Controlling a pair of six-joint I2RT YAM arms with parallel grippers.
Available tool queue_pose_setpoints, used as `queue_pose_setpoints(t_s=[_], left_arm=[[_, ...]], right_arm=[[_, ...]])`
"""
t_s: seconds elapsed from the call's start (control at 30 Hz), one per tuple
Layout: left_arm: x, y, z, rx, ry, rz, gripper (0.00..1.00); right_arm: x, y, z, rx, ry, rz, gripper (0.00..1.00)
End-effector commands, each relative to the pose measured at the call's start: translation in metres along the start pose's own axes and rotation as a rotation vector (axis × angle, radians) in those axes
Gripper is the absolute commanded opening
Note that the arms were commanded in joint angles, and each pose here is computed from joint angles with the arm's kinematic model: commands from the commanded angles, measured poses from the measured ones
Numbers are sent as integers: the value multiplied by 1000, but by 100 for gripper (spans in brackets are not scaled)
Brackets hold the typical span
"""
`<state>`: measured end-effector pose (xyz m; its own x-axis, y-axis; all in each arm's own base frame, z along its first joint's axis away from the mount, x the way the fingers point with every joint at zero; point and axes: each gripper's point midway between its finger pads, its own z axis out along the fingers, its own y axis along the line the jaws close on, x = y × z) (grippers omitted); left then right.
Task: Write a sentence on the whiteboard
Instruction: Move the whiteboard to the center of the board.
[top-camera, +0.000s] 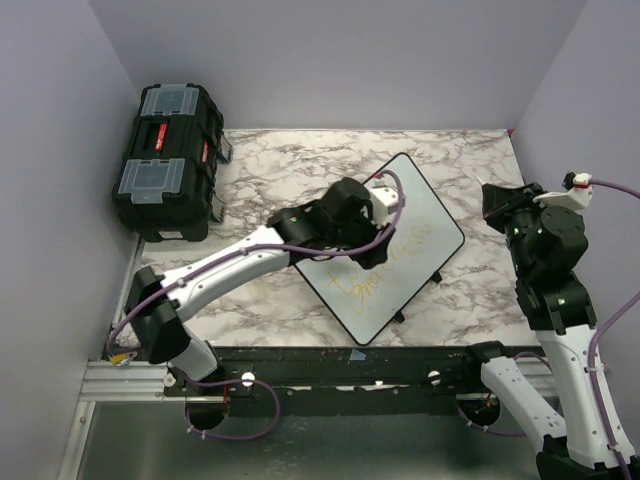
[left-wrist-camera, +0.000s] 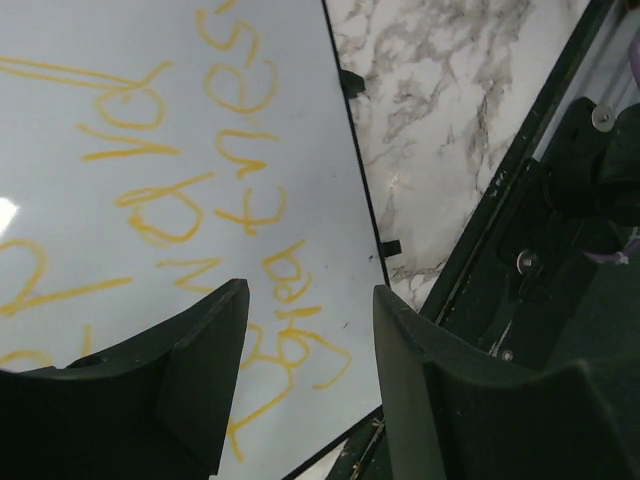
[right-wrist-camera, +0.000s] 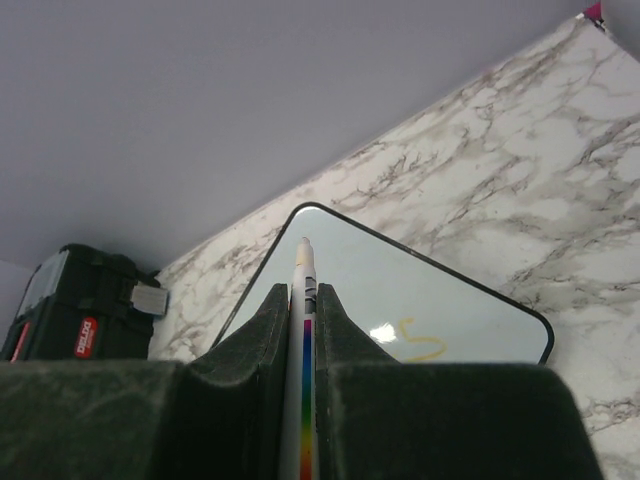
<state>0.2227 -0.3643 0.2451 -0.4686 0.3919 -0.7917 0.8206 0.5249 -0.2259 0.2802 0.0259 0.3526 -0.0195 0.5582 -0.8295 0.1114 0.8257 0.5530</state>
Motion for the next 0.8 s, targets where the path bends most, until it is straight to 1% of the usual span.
queue_pose_setpoints(t_s=[0.0,0.17,0.4,0.5,0.67,0.77], left_arm=[[15,-52,58,150,55,86,53],[40,-90,106,233,141,141,49],[67,-110,146,281,199,157,42],[75,-114,159,286,210,165,38],[79,-113,179,278,190,177,32],[88,-112,191,279,216,179,29]], right_arm=[[-24,-2,-9,44,-61,-18,1],[-38,-4,-15,71,-99,-17,1],[-49,-1,-18,74,-126,-9,1],[-50,-1,-18,73,-130,-7,1],[-50,-1,-19,76,-133,-10,1],[-52,-2,-20,79,-138,-13,1]])
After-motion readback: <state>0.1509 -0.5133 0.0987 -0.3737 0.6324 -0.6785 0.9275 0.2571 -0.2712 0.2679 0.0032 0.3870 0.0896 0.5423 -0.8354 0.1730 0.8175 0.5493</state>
